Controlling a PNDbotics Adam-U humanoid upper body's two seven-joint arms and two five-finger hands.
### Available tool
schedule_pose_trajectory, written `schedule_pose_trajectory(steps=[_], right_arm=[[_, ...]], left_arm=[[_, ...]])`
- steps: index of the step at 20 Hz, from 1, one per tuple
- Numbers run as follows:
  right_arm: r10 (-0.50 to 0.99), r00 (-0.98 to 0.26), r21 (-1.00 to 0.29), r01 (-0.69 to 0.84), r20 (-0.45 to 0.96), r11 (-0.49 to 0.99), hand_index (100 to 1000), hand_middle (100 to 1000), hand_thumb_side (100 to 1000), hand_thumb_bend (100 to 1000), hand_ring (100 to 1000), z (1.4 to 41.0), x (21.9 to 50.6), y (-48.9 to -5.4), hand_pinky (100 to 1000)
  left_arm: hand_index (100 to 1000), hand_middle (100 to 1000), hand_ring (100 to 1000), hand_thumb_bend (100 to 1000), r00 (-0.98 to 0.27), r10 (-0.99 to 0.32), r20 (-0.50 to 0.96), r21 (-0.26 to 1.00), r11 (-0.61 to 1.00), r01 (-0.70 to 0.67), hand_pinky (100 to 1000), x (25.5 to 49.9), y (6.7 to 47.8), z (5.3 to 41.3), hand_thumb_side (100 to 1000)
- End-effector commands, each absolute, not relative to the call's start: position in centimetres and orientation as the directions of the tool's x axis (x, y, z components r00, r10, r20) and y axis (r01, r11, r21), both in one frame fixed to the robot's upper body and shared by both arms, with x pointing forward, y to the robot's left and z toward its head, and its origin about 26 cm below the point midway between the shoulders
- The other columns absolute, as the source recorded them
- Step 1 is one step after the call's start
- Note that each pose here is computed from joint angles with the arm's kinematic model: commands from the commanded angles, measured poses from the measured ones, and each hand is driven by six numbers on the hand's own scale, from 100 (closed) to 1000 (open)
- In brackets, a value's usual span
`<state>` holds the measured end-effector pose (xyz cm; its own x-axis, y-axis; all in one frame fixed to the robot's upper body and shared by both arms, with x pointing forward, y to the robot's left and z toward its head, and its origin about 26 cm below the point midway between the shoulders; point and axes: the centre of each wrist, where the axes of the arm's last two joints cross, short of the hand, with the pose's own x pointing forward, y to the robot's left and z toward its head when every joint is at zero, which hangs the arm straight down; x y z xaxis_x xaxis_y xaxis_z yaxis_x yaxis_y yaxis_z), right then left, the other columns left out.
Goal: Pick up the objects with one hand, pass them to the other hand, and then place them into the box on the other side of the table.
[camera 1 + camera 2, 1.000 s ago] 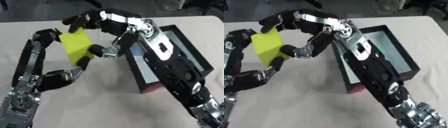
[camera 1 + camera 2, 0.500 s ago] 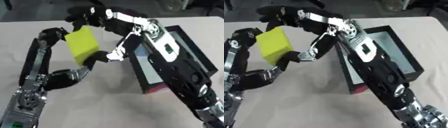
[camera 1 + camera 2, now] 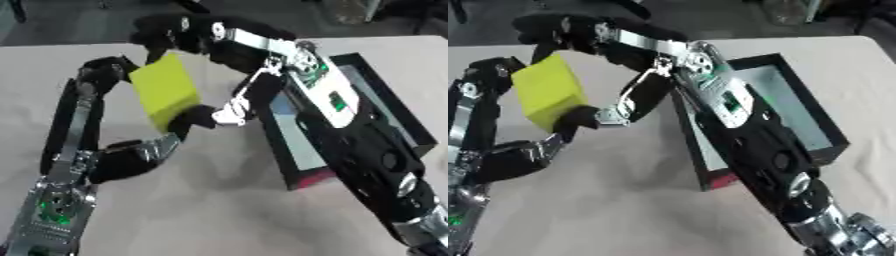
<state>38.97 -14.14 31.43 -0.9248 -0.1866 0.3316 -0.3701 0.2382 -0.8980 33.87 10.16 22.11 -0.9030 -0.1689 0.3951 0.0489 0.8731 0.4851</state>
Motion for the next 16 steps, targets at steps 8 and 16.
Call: schedule_pose_trajectory(steps=[8,16], right_arm=[[-0.187,-0.954,-0.963,-0.253,0.233,0.091,1000,692,159,100,1000,31.27,39.05,-13.32,950],[-0.185,-0.944,-0.95,-0.296,0.275,0.1,1000,494,116,100,1000,31.3,39.14,-13.37,924]], left_arm=[[537,427,492,100,-0.944,-0.133,0.301,0.471,0.882,0.025,682,32.89,9.32,23.88,216],[537,427,495,100,-0.949,-0.133,0.285,0.474,0.88,0.018,683,32.81,9.17,23.95,204]])
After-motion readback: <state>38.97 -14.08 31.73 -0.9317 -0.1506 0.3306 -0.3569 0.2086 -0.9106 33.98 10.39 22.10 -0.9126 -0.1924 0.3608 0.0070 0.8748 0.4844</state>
